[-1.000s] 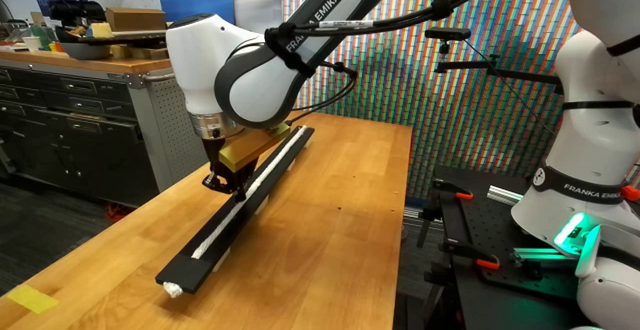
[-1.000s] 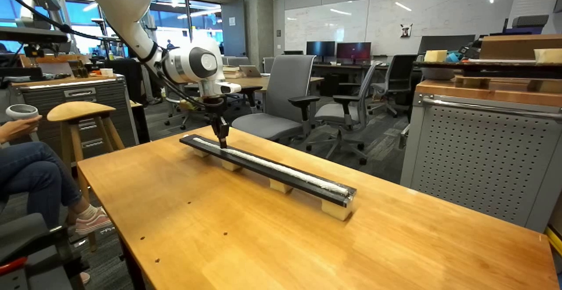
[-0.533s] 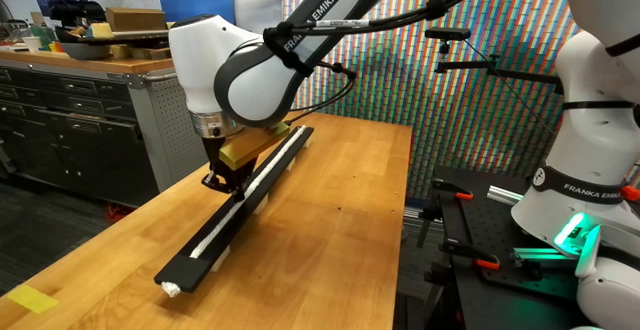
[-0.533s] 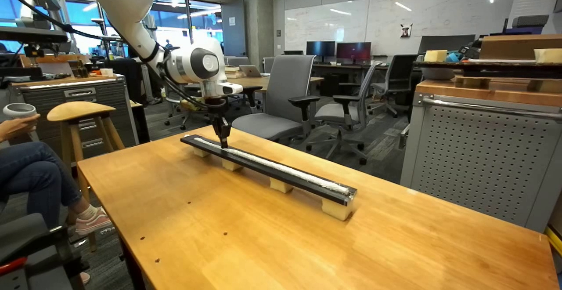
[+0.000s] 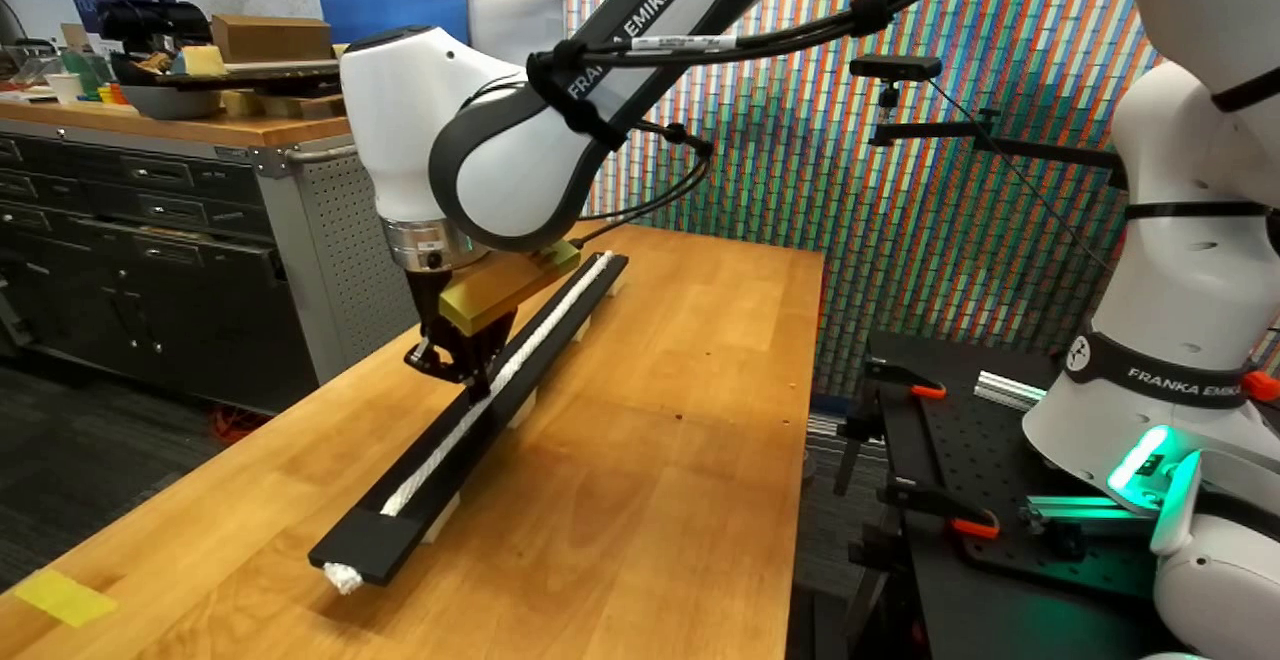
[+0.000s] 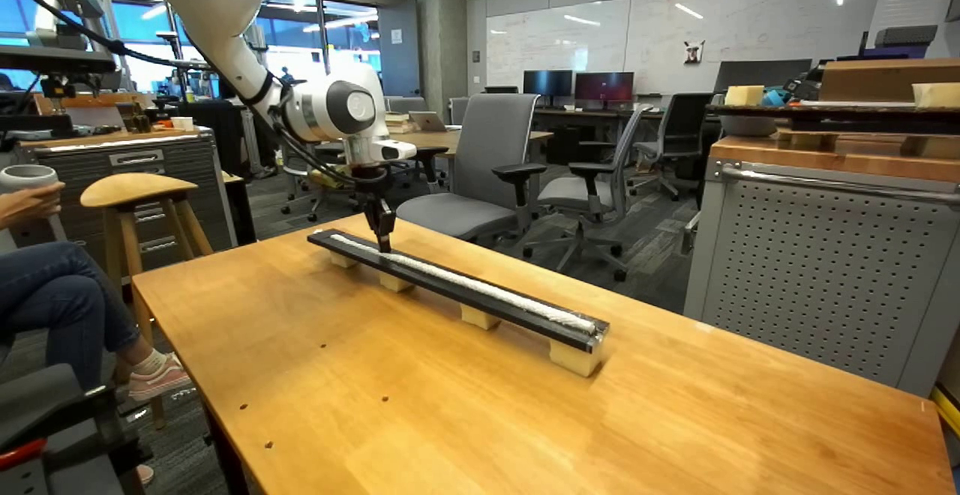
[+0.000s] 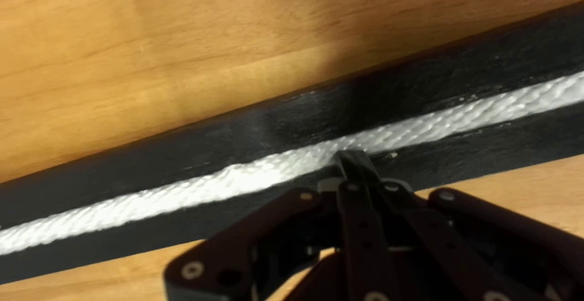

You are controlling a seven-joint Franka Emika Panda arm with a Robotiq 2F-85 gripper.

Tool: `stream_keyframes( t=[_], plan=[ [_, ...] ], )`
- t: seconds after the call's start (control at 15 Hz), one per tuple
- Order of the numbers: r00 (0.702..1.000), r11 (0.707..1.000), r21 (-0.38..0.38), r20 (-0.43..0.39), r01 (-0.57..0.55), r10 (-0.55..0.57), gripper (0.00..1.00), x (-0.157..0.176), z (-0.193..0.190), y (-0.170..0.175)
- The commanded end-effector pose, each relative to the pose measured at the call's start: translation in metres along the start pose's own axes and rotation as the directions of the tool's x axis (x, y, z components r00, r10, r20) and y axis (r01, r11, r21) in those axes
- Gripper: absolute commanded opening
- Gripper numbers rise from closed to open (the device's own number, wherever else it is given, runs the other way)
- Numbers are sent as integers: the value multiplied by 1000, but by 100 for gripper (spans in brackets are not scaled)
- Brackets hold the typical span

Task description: Fit the rope along the center of the black object

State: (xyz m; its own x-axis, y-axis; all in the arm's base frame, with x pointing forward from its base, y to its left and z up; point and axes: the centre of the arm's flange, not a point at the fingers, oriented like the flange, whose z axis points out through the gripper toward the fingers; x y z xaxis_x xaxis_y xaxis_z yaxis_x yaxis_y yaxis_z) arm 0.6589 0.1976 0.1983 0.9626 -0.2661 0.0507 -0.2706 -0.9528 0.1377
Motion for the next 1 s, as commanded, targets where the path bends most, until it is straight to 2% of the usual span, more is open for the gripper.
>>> stream_keyframes(
  t=[0.0, 0.53, 0.93],
  plan=[
    [999, 999, -2, -19, -34, 34, 0, 2, -10, 20],
    [998, 998, -15, -15, -64, 64, 0, 0, -12, 40],
    [996, 996, -28, 22, -82, 83, 0, 10, 14, 57]
  ],
)
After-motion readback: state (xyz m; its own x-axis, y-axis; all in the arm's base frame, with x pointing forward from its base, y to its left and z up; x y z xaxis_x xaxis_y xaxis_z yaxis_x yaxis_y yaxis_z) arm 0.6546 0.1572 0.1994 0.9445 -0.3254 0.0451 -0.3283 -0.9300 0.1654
